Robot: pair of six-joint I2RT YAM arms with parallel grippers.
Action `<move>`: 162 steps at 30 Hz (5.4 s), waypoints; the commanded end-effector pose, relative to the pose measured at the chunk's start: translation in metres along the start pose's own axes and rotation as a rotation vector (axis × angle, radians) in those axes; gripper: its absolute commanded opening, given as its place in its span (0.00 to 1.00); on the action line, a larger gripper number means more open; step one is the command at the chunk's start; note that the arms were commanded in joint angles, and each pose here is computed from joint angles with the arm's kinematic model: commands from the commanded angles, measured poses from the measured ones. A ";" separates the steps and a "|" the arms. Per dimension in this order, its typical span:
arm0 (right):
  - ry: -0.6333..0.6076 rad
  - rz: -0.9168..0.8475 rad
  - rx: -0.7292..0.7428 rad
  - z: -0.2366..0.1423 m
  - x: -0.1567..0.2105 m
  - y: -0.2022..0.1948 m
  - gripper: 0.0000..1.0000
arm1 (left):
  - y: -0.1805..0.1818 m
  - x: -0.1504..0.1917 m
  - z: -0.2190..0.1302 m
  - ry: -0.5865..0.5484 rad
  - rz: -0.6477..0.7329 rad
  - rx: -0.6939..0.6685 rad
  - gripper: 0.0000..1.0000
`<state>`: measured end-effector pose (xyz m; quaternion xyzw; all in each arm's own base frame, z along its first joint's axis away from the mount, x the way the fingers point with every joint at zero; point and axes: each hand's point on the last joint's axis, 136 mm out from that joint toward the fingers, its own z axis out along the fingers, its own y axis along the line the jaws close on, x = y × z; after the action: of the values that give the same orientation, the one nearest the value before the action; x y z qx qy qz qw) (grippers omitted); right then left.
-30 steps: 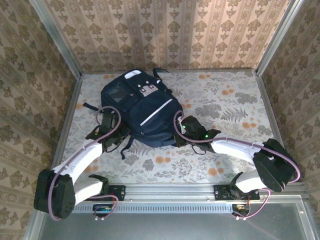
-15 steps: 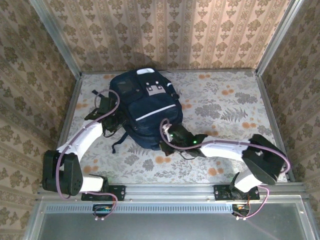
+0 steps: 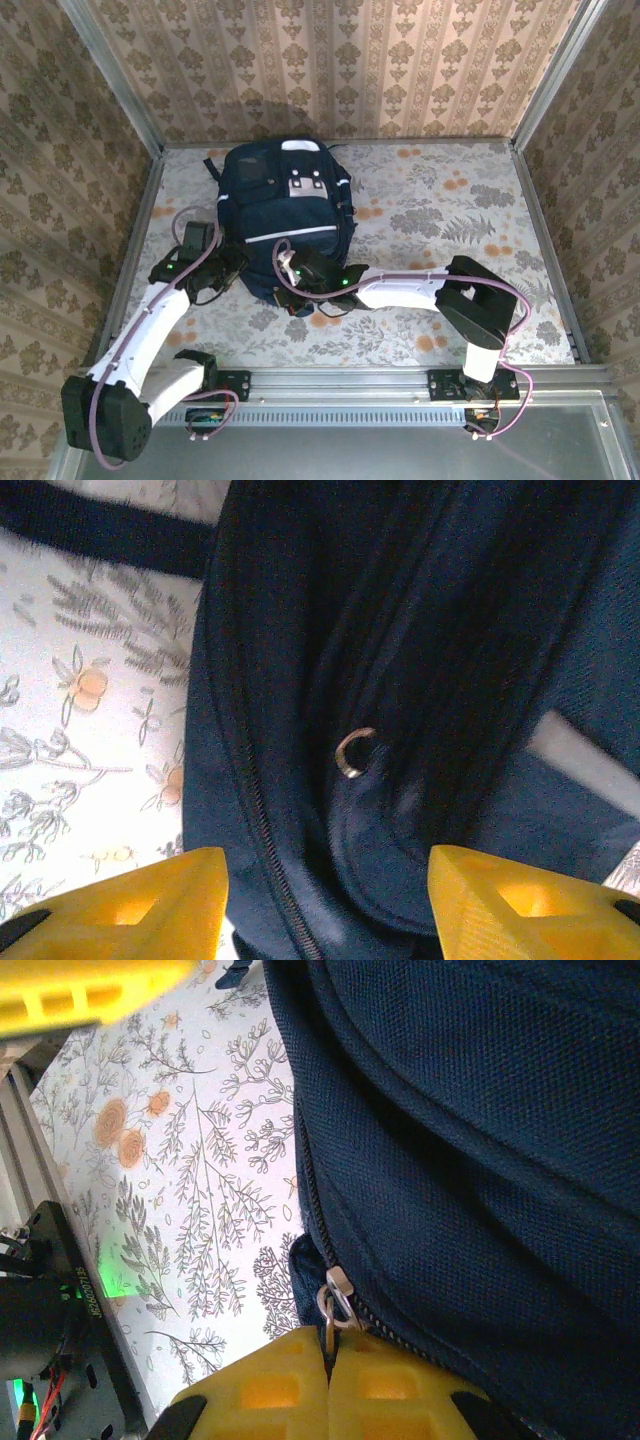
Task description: Pack the student bag
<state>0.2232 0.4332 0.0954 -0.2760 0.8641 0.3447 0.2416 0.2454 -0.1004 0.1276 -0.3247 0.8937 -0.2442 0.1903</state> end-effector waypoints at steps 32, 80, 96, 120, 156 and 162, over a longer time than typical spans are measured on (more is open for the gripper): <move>0.015 0.010 0.153 -0.043 0.030 -0.057 0.00 | 0.026 -0.005 0.040 -0.041 -0.042 -0.086 0.00; 0.011 -0.015 -0.022 0.035 -0.044 0.006 0.00 | 0.042 -0.014 0.000 0.014 -0.244 -0.062 0.61; 0.016 -0.040 0.067 0.023 -0.021 -0.018 0.00 | 0.024 -0.027 0.022 -0.027 -0.216 -0.087 0.00; -0.086 0.290 0.359 -0.037 -0.005 -0.167 0.00 | 0.012 -0.034 -0.002 -0.083 -0.150 -0.038 0.00; -0.671 0.236 0.872 -0.299 -0.022 -0.197 0.55 | -0.151 0.207 0.038 0.646 0.570 0.228 0.00; -0.689 0.244 0.850 -0.302 -0.014 -0.195 0.56 | -0.138 0.234 0.013 0.720 0.559 0.203 0.00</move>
<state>0.2951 0.1043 0.2100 0.0789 0.8239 0.0669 0.5571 0.1876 -0.3382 0.1166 0.0092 0.9535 -0.3012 -0.0035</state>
